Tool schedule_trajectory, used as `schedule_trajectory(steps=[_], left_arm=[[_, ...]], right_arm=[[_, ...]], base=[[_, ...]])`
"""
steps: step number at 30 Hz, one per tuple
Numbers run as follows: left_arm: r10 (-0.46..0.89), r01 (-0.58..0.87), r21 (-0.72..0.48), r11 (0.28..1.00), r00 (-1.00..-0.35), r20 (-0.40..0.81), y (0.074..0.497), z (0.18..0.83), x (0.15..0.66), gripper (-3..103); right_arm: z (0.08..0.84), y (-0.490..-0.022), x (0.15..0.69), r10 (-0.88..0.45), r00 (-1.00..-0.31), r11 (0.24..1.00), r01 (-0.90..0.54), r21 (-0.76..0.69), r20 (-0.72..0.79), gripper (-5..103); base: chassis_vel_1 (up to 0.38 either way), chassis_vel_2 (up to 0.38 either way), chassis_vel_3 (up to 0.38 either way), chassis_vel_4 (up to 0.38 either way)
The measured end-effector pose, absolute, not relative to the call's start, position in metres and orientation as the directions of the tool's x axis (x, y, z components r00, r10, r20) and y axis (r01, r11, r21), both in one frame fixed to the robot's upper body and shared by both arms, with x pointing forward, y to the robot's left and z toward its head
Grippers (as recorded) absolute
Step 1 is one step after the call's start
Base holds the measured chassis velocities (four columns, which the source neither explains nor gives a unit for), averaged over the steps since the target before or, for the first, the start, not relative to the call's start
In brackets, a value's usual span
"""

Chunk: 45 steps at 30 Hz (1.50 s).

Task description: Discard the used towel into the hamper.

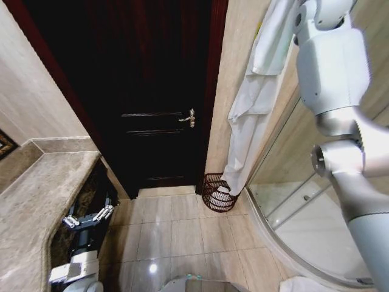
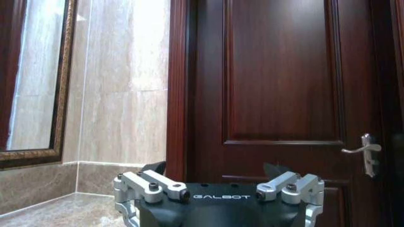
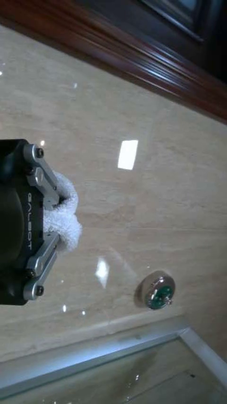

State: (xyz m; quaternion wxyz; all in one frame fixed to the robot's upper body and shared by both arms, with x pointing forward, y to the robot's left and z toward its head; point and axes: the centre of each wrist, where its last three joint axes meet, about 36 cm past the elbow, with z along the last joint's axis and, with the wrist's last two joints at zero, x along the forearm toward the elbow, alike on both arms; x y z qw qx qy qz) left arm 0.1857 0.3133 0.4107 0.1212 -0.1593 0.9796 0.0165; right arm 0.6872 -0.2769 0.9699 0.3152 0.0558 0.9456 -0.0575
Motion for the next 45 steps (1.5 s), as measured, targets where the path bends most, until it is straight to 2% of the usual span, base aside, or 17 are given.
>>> schedule_trajectory(steps=[17,34,45], left_arm=[[-0.321,-0.33,-0.006,0.944,-0.913,-0.253,0.31,0.412,0.177,100],[-0.313,-0.323,-0.007,0.946,-0.912,-0.265,0.306,0.415,0.173,100],[-0.308,-0.319,-0.001,0.948,-0.914,-0.263,0.31,0.413,0.168,100]], right_arm=[[0.958,-0.274,0.709,0.027,-0.781,0.993,0.092,-0.072,-0.624,4],[1.013,-0.27,0.704,0.039,-0.749,0.994,0.099,-0.053,-0.661,4],[0.971,-0.268,0.714,0.04,-0.769,0.993,0.102,-0.06,-0.638,4]], base=[[0.0,0.0,0.0,0.0],[0.0,0.0,0.0,0.0],[0.0,0.0,0.0,0.0]])
